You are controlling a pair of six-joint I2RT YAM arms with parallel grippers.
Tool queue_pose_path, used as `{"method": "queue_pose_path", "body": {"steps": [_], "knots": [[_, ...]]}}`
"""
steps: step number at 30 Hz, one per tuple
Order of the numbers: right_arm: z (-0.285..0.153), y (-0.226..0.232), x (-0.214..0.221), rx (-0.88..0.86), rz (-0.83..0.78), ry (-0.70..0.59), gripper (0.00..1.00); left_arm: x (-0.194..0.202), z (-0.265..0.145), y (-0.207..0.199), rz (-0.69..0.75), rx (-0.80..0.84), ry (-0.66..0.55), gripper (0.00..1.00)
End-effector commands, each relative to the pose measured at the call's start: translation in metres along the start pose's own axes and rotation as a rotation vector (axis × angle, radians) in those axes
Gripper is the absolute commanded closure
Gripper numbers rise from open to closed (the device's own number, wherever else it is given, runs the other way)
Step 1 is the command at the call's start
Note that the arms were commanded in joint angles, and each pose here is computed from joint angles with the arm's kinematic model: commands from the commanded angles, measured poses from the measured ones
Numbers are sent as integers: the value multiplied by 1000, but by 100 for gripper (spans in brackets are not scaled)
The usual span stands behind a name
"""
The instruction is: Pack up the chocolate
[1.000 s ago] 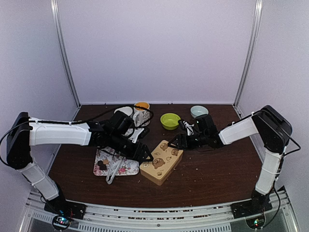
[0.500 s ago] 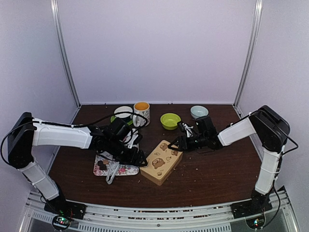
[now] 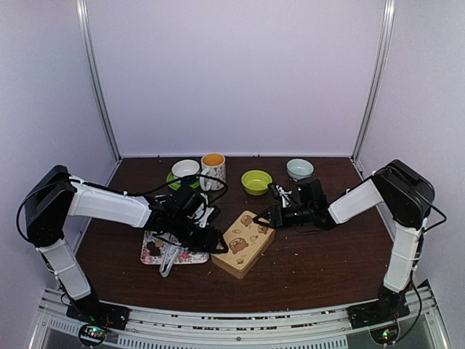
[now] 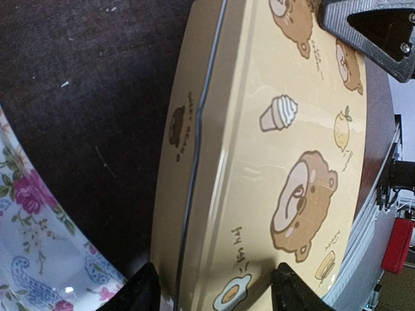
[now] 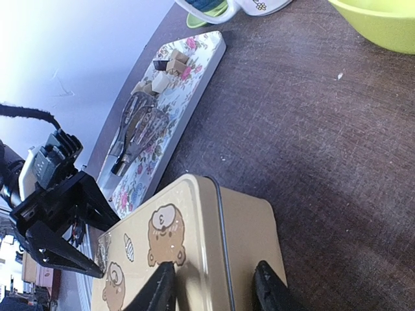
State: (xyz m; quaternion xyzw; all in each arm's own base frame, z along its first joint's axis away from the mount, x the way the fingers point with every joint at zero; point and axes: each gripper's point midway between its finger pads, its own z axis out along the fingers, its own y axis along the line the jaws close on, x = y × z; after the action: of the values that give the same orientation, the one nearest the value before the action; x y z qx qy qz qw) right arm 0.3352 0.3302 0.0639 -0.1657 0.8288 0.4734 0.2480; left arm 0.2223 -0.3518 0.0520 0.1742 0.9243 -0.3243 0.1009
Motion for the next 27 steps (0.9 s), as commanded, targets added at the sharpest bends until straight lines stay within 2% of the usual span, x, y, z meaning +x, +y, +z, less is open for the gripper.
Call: {"method": "queue_pose_path", "body": {"steps": [1,7,20,27], "knots": [[-4,-47,52,124,162,97,62,3,13,7,-13,1,15,40],[-11,-52,55,96,223,70,66,4,22,10,-17,0,29,41],[-9,-77,75,195,259,140,76,3,34,15,-19,-10,37,44],[-22,-73,81,213,246,122,77,-1,37,12,-5,4,32,44]]}}
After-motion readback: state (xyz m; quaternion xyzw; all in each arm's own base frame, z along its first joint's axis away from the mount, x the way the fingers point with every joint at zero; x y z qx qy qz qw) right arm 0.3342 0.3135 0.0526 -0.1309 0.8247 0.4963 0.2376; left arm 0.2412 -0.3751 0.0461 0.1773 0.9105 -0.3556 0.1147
